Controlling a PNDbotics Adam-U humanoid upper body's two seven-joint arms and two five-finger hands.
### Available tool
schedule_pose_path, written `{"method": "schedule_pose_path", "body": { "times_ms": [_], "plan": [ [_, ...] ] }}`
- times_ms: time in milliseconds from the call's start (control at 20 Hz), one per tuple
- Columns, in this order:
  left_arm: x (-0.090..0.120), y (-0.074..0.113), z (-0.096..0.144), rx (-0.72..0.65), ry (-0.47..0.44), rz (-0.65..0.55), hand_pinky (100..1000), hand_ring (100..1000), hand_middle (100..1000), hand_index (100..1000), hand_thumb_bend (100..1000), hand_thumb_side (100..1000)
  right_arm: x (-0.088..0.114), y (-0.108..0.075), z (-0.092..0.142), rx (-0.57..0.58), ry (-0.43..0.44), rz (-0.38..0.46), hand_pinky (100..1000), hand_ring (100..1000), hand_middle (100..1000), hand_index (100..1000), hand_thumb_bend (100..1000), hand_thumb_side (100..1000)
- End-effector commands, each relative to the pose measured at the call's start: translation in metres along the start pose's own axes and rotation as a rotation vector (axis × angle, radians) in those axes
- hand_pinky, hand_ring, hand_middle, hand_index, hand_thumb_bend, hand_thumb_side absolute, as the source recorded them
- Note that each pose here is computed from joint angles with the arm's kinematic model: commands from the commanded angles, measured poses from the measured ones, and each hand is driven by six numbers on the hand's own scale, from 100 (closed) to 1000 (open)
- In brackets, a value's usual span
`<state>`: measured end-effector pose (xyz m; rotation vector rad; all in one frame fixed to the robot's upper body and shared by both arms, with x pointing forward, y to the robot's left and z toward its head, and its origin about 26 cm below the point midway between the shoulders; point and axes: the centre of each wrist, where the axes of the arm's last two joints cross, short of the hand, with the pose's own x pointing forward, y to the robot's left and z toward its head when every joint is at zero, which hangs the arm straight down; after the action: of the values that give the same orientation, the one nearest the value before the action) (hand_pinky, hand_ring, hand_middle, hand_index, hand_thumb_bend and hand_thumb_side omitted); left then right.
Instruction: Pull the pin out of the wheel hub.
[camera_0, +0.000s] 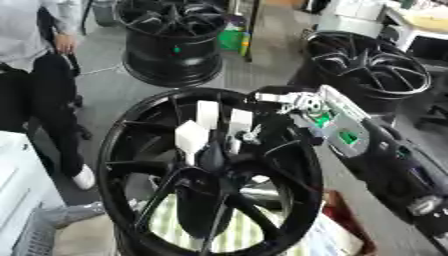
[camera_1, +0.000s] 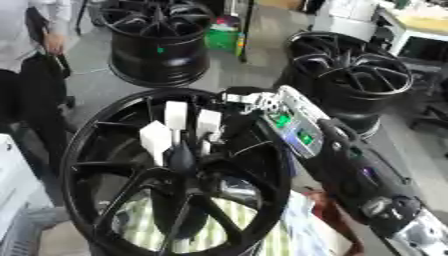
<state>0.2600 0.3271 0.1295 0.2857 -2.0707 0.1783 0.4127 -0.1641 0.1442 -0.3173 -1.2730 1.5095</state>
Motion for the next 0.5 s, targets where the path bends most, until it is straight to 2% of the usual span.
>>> {"method": "schedule_pose_path", "body": {
  "times_ms": [50, 200, 300, 500],
  "plan": [
    [0.0078, -0.0004, -0.0050, -0.017, -0.035, -0.007, 851, 843, 636, 827, 206, 612, -0.0018, -0.0118, 0.0049, -0.056, 0.009, -0.012, 815, 808, 586, 742, 228, 288],
    [0.0078, -0.0007, -0.0051, -0.018, -0.036, -0.005, 851, 843, 636, 826, 206, 612, -0.0034, -0.0110, 0.0041, -0.067, 0.018, -0.020, 810, 795, 549, 706, 190, 219],
    [0.0078, -0.0008, -0.0050, -0.018, -0.035, -0.004, 851, 843, 636, 826, 206, 614, -0.0040, -0.0113, 0.0039, -0.082, 0.021, -0.035, 792, 758, 487, 638, 100, 140],
    [0.0076, -0.0010, -0.0048, -0.018, -0.031, -0.001, 852, 844, 637, 826, 205, 616, -0.0013, -0.0157, 0.0055, -0.161, 0.010, -0.100, 750, 687, 395, 524, 100, 100]
  ]
}}
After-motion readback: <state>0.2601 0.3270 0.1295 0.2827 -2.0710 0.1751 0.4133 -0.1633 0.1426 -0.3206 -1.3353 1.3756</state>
